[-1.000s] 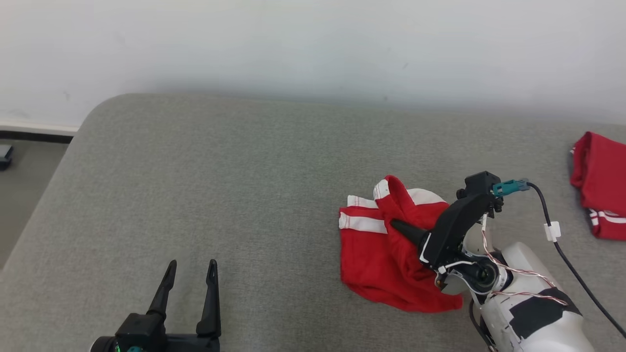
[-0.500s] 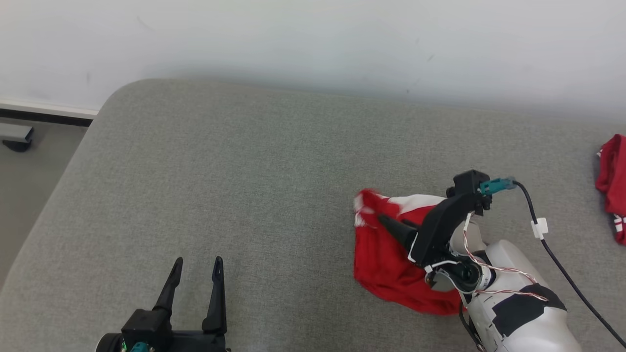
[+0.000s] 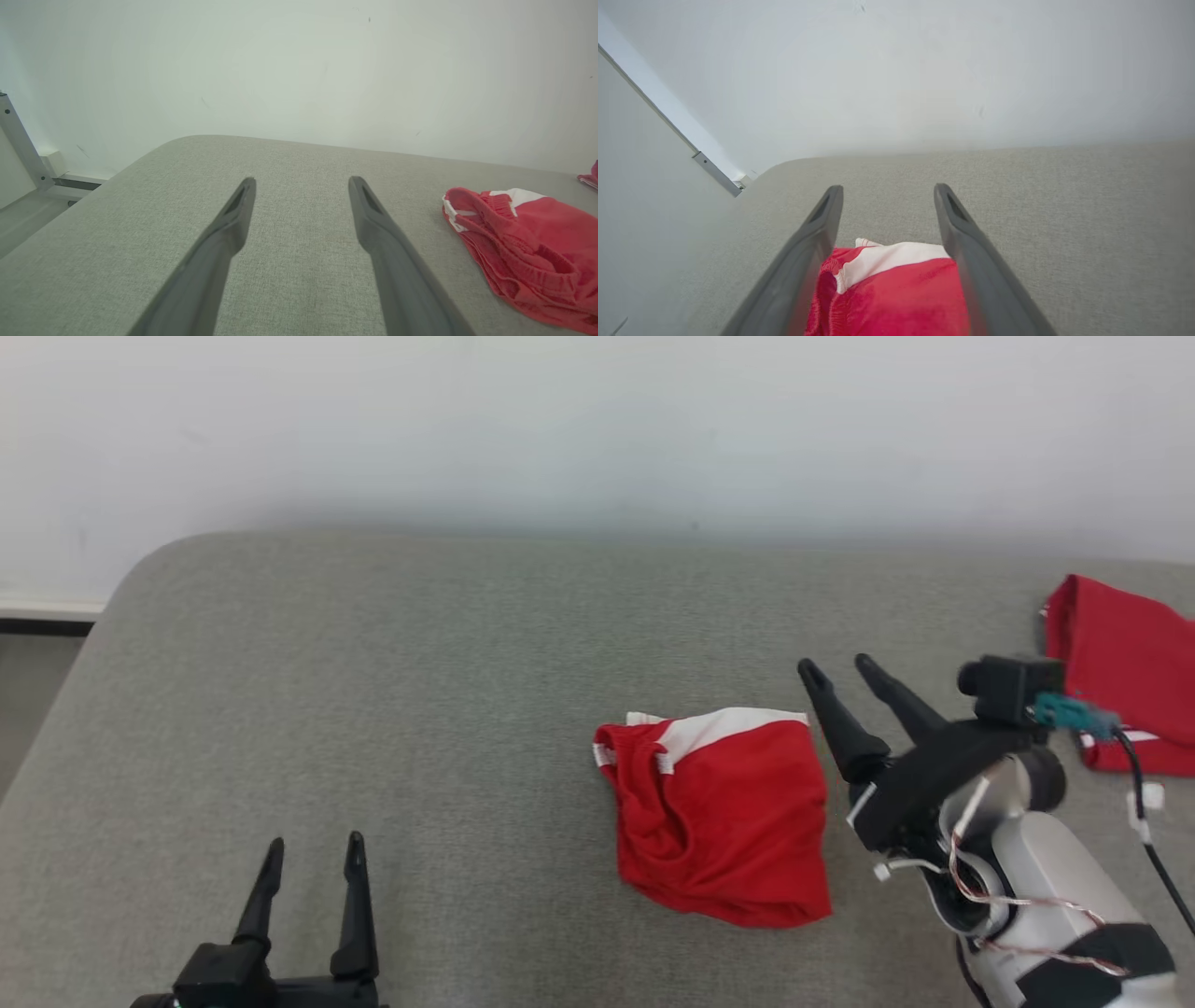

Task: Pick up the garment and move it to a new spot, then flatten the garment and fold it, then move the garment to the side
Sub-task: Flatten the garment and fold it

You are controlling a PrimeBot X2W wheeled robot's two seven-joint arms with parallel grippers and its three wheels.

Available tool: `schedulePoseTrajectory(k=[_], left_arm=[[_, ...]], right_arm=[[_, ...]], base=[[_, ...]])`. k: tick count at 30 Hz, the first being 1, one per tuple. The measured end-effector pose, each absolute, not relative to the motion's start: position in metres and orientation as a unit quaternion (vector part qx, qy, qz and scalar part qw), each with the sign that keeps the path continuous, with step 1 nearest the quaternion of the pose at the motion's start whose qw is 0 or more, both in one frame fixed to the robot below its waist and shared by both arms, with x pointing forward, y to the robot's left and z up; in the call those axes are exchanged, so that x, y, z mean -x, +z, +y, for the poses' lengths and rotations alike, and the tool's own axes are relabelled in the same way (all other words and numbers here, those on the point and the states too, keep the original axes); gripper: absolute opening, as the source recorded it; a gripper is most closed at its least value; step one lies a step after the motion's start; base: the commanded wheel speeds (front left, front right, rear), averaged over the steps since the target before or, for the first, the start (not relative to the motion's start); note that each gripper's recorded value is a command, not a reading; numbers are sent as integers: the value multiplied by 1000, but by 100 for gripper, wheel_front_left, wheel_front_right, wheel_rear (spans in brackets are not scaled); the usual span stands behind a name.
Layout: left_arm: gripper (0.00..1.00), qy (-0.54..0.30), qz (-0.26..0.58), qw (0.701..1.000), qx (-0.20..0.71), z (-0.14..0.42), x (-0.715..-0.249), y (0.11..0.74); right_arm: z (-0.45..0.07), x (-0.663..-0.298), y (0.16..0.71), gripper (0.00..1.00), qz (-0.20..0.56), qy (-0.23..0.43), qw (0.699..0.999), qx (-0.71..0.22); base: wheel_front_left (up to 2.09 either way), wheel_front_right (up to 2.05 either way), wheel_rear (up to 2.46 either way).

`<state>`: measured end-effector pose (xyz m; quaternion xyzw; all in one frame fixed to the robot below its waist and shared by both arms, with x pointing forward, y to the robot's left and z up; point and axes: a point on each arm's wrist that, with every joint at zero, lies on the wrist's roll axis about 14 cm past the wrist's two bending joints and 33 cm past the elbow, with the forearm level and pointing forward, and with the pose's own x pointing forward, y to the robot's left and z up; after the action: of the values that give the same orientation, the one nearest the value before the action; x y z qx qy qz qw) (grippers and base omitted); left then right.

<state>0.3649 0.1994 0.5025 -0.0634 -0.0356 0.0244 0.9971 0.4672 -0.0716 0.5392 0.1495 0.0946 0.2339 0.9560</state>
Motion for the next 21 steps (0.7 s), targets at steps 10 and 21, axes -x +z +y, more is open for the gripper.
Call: schedulePoseTrajectory(k=[10,21], left_arm=[[100,3,-51,997,51,187,-376,512],[100,-11,-59,997,48,179,-378,518]], right_arm=[[-143,-432,555,100,-34,155,977,-141],[-181,-384,544,100,-68,97,984,-130]], base=[[0,0,0],[0,0,0]])
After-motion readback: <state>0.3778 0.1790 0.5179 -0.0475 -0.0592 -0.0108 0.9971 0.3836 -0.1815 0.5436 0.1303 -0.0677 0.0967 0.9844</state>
